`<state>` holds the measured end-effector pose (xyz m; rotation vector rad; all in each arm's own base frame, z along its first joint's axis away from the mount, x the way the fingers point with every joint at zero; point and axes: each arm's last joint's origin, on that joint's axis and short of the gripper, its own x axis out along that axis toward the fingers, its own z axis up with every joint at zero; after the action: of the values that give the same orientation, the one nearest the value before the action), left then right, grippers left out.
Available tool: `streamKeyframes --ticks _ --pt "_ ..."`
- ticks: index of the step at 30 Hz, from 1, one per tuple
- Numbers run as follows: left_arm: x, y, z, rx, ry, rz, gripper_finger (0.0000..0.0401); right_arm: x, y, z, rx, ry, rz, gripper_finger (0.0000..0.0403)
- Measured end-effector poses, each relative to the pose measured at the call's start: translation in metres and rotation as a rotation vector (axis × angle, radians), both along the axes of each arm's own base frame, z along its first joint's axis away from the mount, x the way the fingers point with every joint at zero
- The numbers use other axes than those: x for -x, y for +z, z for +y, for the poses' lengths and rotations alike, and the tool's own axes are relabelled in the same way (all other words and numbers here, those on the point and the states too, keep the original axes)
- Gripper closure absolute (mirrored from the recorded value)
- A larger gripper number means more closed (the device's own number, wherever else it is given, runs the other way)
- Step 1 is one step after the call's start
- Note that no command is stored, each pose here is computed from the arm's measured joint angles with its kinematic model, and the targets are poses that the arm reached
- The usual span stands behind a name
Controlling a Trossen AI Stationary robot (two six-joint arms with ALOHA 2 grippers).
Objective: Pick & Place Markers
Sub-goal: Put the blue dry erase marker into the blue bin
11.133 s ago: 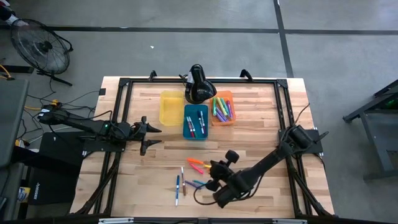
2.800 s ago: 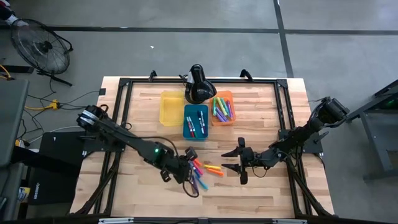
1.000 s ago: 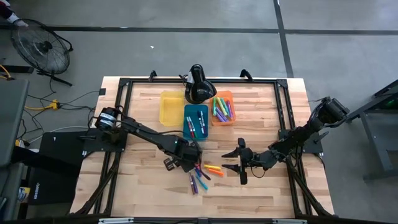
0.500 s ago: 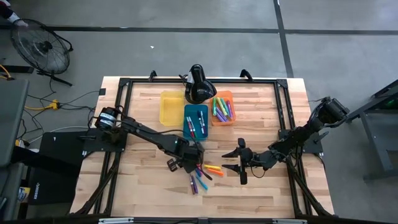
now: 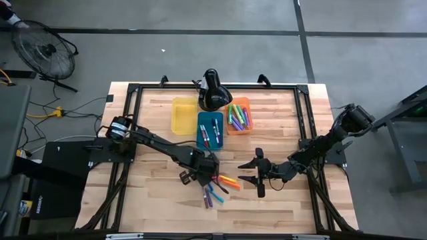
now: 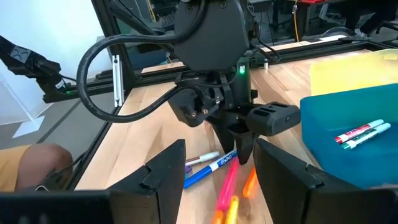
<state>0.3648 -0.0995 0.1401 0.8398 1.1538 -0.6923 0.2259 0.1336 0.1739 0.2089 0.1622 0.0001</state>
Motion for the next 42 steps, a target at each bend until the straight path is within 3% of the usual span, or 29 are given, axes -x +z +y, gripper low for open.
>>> streamKeyframes --ticks 16,29,42 --pt "0.005 -0.003 0.001 0.031 0.093 0.065 0.0250 0.000 -0.001 0.000 -0.017 0.003 0.007 0.0226" --pt "0.010 -0.007 -0.012 0.021 0.068 0.092 0.0349 0.000 -0.001 0.000 -0.020 0.011 0.008 0.0226" --pt "0.010 -0.008 -0.013 0.028 0.083 0.088 0.0385 0.000 -0.001 0.000 -0.025 0.013 0.008 0.0226"
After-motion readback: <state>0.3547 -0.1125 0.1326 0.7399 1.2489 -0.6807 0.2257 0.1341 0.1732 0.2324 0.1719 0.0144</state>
